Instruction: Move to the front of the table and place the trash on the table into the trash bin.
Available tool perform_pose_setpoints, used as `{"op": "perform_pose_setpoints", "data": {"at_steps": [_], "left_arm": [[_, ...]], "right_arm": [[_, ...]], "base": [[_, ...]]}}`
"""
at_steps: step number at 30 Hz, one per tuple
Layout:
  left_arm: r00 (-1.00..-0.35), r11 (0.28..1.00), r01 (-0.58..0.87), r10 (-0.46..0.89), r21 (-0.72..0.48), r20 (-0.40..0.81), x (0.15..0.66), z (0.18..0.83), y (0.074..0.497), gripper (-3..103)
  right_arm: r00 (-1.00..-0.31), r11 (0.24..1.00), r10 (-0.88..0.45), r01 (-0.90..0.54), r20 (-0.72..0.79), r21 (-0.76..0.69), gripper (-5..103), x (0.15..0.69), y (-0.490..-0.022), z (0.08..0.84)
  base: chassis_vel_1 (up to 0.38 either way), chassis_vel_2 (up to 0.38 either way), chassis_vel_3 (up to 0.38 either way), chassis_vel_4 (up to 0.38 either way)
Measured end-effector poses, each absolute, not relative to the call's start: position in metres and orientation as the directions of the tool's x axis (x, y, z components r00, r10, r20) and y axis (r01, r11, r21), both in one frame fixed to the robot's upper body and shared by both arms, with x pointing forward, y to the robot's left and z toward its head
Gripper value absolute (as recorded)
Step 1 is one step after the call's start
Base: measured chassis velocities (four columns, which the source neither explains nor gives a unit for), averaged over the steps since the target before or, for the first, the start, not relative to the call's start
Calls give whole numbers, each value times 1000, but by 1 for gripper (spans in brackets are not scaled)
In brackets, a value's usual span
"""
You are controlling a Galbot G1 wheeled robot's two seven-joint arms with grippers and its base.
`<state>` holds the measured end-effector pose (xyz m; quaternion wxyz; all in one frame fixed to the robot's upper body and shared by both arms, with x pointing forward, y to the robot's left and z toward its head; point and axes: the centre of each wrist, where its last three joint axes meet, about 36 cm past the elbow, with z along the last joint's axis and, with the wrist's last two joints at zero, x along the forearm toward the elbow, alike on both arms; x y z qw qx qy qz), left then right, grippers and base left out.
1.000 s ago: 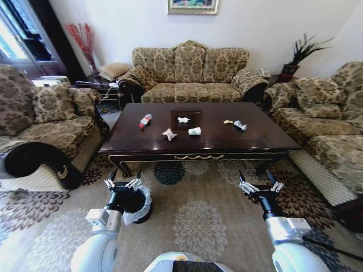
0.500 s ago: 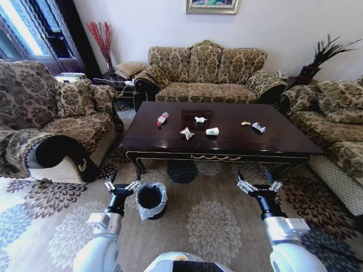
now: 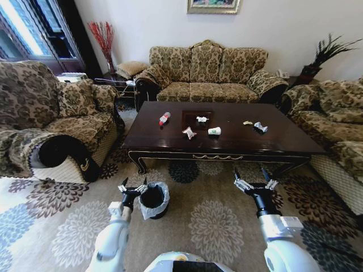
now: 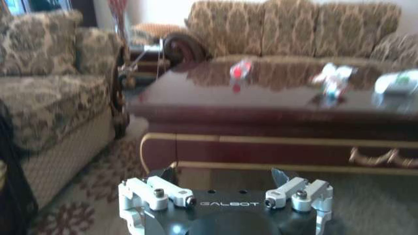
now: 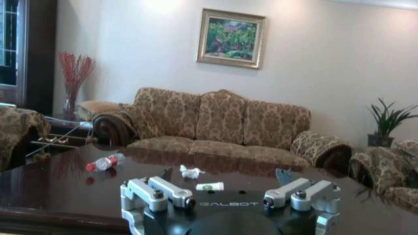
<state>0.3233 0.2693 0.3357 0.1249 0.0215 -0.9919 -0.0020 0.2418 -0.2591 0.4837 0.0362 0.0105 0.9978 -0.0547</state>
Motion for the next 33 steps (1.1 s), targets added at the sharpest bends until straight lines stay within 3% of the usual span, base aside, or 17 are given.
{"op": "perform_pose_setpoints", "data": {"at_steps": [13,23,33], "left_arm": [[-892,996,-90,-84,8,444,391,191,276,100],[-842,985,-170,-167,42,514,447,155,277,100],[-792,978,-200,-200,64,577,453,132,306,100]], "right_arm": [[-996,989,63,70,-59,-134,100,240,-266,487],[-993,981,111,117,-45,-158,100,233,-277,490],[-991,977,132,135,-26,-163,100,230,-279,482]], "base": [[0,0,0,0],[0,0,0,0],[0,0,0,0]]}}
